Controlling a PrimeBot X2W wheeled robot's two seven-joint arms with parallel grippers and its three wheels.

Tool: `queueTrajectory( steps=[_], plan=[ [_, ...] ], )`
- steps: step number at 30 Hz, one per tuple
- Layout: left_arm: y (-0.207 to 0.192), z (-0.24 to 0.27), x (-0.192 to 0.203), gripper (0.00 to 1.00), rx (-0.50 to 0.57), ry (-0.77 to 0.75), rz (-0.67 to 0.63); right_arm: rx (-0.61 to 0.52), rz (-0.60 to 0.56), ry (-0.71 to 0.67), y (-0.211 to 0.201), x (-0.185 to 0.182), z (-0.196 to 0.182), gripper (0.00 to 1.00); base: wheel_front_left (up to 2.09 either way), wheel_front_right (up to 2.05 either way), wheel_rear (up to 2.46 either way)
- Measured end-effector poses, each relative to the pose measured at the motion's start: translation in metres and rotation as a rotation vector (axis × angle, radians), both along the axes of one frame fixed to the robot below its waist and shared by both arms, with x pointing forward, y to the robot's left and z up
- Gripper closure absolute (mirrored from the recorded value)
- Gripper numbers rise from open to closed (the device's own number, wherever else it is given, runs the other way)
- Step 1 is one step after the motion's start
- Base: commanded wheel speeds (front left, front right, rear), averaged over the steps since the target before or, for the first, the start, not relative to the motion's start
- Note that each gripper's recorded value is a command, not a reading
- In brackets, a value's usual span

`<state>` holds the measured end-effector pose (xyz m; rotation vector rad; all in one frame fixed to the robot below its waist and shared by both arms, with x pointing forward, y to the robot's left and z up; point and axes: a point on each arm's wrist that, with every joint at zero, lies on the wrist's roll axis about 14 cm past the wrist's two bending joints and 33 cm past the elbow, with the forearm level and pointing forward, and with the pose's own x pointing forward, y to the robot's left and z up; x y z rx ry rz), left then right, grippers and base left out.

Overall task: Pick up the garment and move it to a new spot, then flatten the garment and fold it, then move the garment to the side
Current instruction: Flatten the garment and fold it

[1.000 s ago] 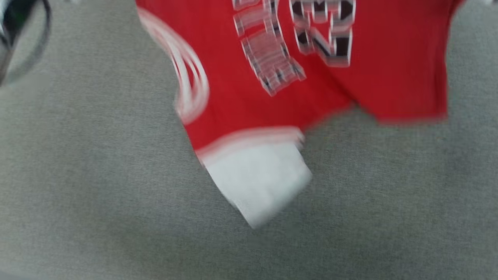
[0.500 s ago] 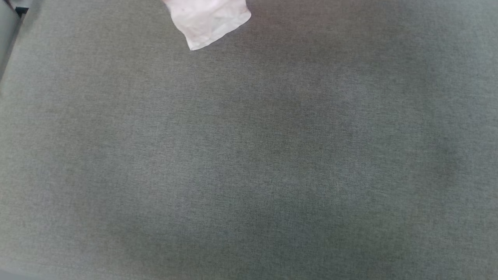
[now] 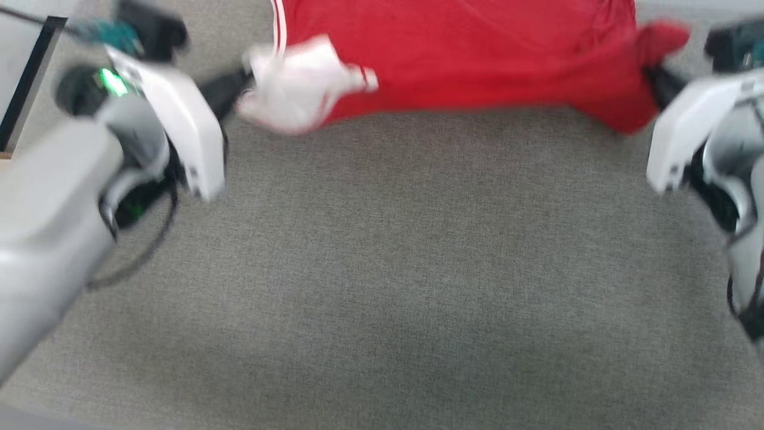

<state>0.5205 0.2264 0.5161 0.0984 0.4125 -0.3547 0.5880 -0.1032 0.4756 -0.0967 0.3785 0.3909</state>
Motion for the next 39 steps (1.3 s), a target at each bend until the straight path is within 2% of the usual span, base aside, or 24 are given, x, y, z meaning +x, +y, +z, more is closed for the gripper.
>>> queueTrajectory(
  steps=[10,16,24,32,39],
  plan=[
    [-0.008,-0.070,-0.083,1.00,-0.083,0.314,-0.005,-0.004,0.055,0.231,-0.002,-0.075,-0.048,1.00,0.00,0.00,0.00],
    [-0.012,-0.097,-0.137,1.00,-0.076,0.482,0.005,-0.045,0.131,0.378,0.001,-0.126,-0.068,1.00,0.00,0.00,0.00],
    [-0.018,-0.108,-0.192,1.00,-0.074,0.623,0.025,-0.088,0.218,0.573,-0.006,-0.189,-0.081,1.00,0.00,0.00,0.00],
    [-0.019,-0.115,-0.231,1.00,-0.058,0.740,0.017,-0.082,0.274,0.723,-0.010,-0.240,-0.083,1.00,0.00,0.00,0.00],
    [-0.007,-0.102,-0.217,1.00,-0.025,0.675,0.027,-0.044,0.233,0.675,-0.016,-0.236,-0.072,1.00,0.00,0.00,0.00]
  ],
)
